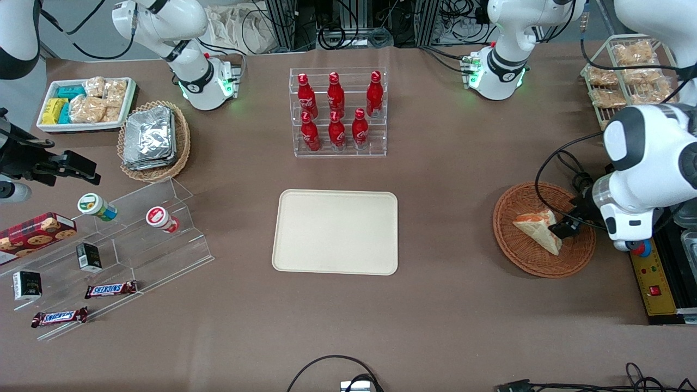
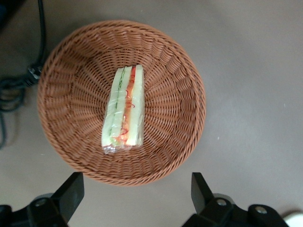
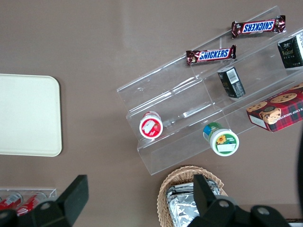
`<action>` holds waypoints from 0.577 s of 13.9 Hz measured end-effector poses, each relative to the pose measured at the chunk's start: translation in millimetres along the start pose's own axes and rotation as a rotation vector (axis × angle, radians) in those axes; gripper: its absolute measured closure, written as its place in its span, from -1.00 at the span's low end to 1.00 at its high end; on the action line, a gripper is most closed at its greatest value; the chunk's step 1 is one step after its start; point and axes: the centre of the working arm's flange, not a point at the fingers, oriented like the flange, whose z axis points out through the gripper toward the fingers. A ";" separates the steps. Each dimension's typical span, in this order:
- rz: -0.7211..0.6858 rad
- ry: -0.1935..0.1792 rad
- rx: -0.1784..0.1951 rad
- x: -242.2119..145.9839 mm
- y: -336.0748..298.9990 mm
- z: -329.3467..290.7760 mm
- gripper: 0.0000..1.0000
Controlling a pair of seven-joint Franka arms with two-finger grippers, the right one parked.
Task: Place sandwich from basket to tray
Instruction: 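Move the open left gripper down over the wrapped sandwich in the basket, then lower the left gripper and close it on the sandwich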
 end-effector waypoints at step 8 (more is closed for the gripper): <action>-0.093 -0.025 0.034 2.5 -45.3 81.4 -1.00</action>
